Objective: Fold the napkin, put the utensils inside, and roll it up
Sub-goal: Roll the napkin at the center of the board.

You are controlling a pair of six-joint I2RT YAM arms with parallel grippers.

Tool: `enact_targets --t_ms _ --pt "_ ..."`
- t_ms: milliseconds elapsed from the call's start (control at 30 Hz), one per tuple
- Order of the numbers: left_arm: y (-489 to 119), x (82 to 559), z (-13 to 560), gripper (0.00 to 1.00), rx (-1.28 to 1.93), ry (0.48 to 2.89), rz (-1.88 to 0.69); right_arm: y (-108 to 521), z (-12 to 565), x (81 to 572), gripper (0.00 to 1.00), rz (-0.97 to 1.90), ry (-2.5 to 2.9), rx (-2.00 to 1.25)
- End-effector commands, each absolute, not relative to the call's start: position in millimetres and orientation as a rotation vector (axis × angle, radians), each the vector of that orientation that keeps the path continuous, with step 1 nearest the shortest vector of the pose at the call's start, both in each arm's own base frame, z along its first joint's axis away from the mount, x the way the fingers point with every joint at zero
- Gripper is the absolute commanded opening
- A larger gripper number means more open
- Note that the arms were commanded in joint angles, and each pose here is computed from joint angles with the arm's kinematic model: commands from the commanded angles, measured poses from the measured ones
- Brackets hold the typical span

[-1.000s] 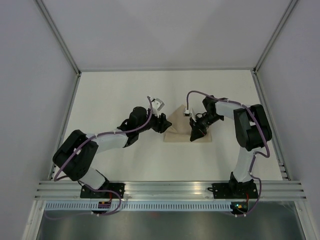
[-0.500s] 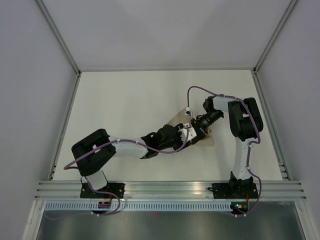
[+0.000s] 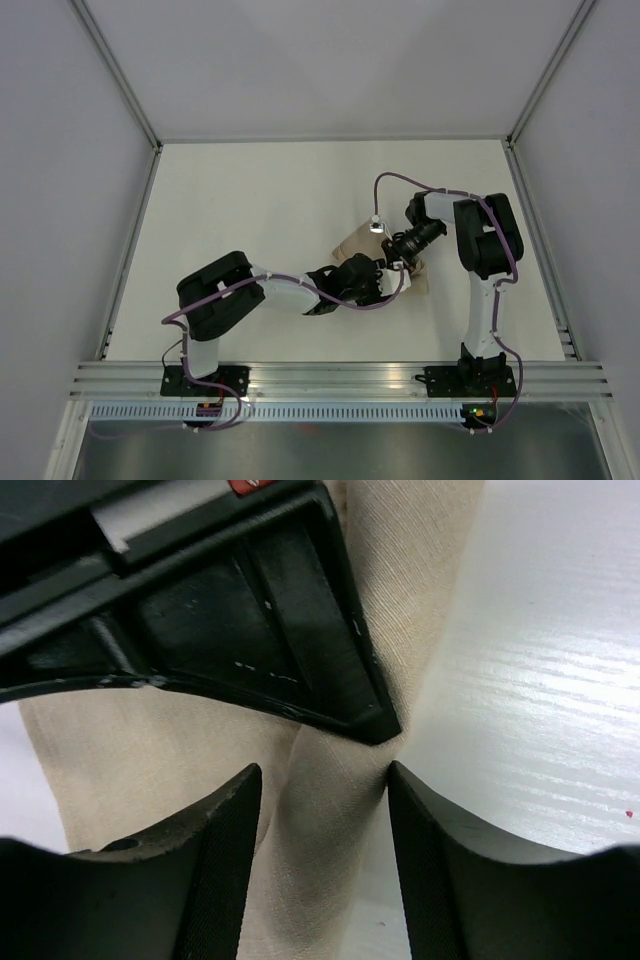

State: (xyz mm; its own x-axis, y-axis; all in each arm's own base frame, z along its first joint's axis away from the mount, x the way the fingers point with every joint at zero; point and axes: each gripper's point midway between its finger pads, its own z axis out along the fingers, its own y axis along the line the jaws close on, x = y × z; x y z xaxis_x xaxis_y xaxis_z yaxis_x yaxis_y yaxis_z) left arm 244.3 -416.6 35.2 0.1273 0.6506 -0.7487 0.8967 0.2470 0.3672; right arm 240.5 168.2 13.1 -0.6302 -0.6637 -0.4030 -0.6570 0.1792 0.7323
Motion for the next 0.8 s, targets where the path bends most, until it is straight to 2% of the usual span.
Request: enact_targets --t_ms 0,133,233,267,333,367,433,467,567,767 --pt "-420.4 241.5 25.7 0.58 1.548 1.581 -0.331 153.0 -23.8 255.0 0.01 -1.340 -2.411 1.530" --pt "-419.0 236.6 10.4 0.47 1.562 1.622 -0.351 153.1 -26.0 254.8 0.02 -1.338 -2.415 1.515" --pt "-420.1 229.8 3.3 0.34 1.588 1.635 -0.392 153.0 -25.0 256.7 0.04 -1.333 -2.420 1.522" --pt "-420.3 229.5 0.2 0.26 1.596 1.642 -0.396 153.3 -23.9 256.8 0.05 -1.334 -2.421 1.521" --pt "-419.1 224.0 -5.0 0.19 1.621 1.668 -0.425 153.8 -19.6 259.0 0.11 -1.336 -2.432 1.533" --pt "-419.3 226.0 -5.1 0.11 1.620 1.679 -0.441 153.9 -17.1 259.4 0.14 -1.340 -2.437 1.534" --pt "-416.3 216.4 -12.3 0.03 1.658 1.723 -0.509 153.8 -9.3 261.4 0.25 -1.336 -2.450 1.563" --pt "-415.8 219.0 -12.0 0.02 1.655 1.740 -0.536 153.2 -6.5 262.1 0.29 -1.333 -2.456 1.579" --pt "-409.7 211.6 -16.7 0.02 1.665 1.805 -0.651 154.4 6.7 270.2 0.52 -1.308 -2.523 1.619" --pt "-401.6 205.7 -22.4 0.02 1.636 1.915 -0.807 154.9 49.1 284.1 0.68 -1.331 -2.666 1.671"
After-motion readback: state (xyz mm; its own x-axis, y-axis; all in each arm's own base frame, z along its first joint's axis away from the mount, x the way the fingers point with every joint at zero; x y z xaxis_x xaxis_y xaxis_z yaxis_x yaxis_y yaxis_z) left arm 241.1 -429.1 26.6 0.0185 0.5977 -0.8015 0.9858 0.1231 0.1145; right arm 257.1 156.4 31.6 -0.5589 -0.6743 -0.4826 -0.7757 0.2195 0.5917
